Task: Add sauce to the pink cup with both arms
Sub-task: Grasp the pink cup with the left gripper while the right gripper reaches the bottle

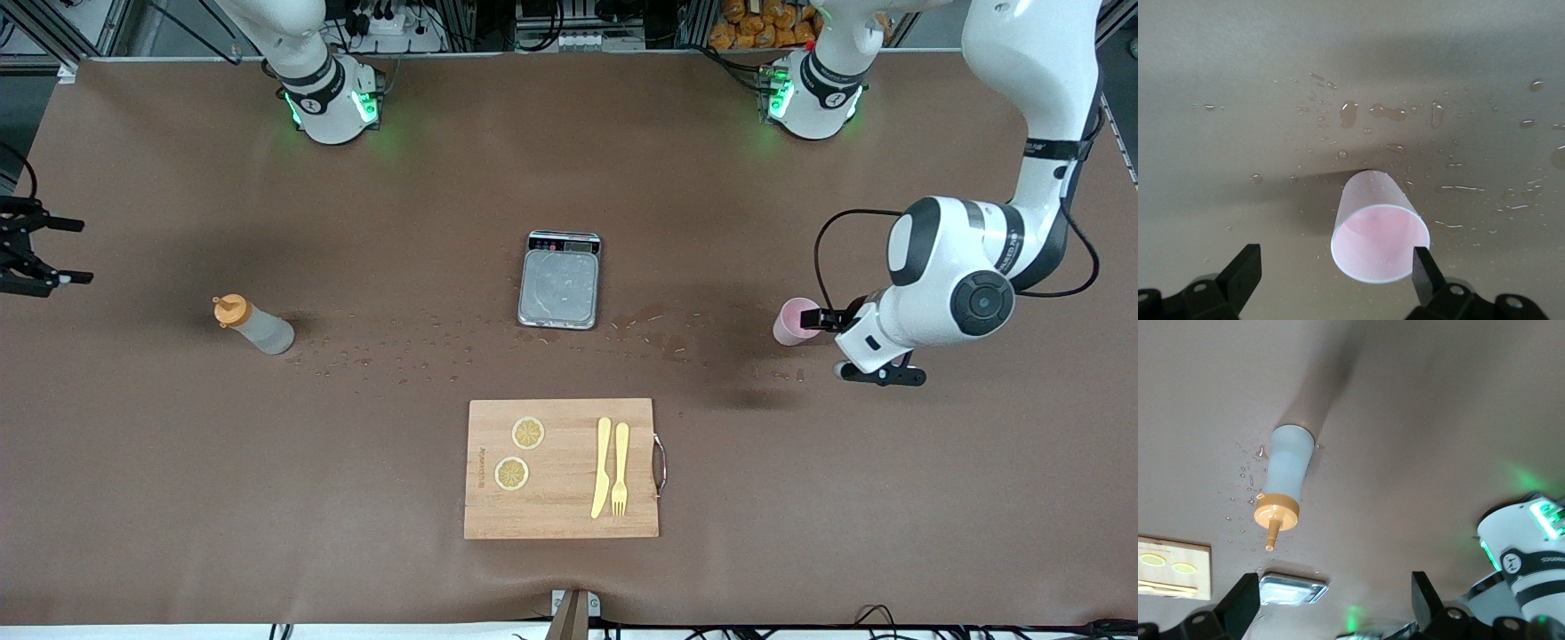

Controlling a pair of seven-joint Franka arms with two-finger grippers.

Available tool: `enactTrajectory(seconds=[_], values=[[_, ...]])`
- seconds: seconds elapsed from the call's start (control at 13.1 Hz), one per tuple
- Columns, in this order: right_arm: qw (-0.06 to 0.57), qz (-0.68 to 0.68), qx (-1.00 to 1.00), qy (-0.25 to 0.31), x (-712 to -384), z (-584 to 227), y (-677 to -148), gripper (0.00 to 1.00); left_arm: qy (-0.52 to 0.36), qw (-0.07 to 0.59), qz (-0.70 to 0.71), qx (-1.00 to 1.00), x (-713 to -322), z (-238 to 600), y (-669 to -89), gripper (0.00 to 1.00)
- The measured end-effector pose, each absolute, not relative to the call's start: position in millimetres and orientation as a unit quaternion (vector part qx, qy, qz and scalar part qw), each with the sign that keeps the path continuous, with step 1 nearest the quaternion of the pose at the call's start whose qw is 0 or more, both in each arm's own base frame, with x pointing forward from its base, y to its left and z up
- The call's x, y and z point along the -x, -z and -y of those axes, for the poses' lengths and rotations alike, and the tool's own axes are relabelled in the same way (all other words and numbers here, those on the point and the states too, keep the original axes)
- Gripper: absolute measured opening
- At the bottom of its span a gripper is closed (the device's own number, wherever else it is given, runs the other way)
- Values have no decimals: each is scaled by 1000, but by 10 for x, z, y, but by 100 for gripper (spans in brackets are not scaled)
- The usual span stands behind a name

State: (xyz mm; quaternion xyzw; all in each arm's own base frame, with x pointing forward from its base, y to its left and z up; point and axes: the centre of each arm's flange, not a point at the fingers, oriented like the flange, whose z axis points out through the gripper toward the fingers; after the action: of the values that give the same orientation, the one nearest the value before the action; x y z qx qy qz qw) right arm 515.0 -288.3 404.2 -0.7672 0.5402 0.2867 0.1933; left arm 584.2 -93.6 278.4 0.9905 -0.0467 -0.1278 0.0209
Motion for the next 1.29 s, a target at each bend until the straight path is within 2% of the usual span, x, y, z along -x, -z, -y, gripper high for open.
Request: enactTrajectory(seconds=[0.38,0.84,0.91,1.29], values=[[268,-577,690,-345,-5146,3028,-3392,100,135,22,47,-989,-5727,942,-2443,100],[348,-599,604,-394,-5081,3212,-2536,100,151,20,47,-987,-5612,925,-2311,100],[357,-603,592,-398,-5078,3225,-2382,100,151,20,47,-987,-5605,925,-2302,91],[383,-613,556,-410,-5104,3176,-1887,100,149,13,57,-987,-5599,958,-2262,37]])
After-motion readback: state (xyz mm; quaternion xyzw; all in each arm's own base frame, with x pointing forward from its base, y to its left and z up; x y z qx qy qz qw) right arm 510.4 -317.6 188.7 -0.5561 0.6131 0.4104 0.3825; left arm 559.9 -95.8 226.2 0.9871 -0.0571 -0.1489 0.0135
